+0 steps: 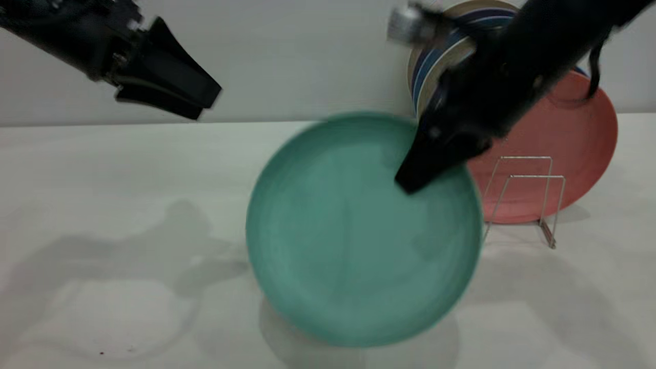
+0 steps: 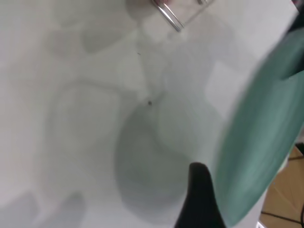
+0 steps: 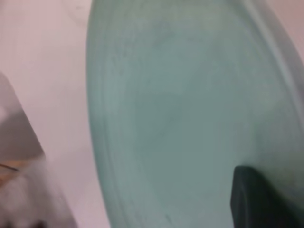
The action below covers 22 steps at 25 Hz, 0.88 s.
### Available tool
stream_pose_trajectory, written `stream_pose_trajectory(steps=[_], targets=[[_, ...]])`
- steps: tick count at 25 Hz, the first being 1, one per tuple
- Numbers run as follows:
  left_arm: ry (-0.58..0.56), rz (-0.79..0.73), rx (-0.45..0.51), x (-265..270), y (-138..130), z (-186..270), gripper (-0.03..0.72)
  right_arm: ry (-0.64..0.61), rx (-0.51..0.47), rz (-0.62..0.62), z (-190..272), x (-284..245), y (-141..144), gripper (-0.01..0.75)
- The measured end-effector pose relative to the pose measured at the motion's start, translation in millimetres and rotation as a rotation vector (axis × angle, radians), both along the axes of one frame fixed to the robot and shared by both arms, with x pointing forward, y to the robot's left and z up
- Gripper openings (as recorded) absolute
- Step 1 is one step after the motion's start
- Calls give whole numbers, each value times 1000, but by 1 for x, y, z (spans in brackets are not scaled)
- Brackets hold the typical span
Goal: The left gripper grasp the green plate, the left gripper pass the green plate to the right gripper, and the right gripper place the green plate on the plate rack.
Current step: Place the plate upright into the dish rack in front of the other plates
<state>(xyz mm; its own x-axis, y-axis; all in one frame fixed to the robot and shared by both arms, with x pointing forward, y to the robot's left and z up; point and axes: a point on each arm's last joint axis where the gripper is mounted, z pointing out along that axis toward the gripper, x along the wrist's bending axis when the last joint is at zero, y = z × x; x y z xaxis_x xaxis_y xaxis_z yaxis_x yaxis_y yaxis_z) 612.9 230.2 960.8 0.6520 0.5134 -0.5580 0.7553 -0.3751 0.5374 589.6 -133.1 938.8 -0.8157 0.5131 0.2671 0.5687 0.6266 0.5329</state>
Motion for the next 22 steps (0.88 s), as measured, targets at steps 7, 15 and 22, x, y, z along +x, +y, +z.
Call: stream_pose_trajectory(steps=[7,15,22], targets=[[2,20,2,1,7,1,585,-542,-174,358,93,-19,-19,100],[4,20,2,1,7,1,585,-706,-379,300,115,-7,-65,100],[4,21,2,1,7,1,585,-741,-425,151,115,11,-109,100]])
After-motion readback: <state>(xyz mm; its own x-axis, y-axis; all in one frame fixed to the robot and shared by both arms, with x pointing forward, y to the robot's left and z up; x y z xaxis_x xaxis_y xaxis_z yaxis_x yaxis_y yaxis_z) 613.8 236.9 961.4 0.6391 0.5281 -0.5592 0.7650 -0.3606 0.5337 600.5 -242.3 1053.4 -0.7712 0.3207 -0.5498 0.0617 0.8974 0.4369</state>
